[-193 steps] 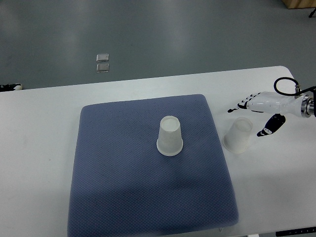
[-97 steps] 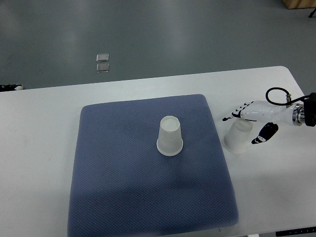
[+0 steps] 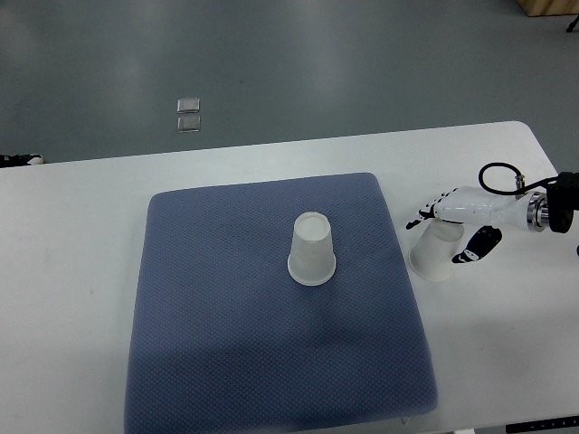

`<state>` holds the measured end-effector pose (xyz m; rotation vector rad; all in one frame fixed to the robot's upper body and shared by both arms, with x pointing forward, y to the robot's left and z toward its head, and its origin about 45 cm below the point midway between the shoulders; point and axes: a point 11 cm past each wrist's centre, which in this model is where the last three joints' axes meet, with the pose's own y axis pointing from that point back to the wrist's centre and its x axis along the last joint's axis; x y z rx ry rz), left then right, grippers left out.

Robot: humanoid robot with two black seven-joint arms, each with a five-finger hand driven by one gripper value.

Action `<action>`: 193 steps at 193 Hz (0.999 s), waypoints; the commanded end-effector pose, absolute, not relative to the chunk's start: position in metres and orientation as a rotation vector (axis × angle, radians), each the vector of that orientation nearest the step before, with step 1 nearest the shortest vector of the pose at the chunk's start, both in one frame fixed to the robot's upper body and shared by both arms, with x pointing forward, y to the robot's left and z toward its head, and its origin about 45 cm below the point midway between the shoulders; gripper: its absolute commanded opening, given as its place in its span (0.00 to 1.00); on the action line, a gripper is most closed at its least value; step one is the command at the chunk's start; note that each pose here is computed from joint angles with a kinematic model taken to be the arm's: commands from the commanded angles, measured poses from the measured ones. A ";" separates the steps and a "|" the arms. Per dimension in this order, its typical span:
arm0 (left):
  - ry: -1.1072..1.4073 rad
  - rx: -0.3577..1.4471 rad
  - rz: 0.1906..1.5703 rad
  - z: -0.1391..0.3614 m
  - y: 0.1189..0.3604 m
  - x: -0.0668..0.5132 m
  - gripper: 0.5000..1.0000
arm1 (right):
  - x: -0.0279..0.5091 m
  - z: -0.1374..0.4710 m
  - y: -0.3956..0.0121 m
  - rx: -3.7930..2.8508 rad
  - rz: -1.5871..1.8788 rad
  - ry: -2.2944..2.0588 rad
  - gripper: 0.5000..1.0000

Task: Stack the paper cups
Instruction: 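Lower the right hand over the white cup beside the pad and close fingers around it, then lift the gripped cup and carry it over the upside-down cup on the pad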

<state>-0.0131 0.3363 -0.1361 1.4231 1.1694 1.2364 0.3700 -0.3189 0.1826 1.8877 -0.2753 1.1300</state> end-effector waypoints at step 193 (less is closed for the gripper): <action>1.170 1.424 1.236 -0.136 0.336 -0.014 1.00 | 0.405 0.262 -0.294 1.863 1.287 -0.284 0.31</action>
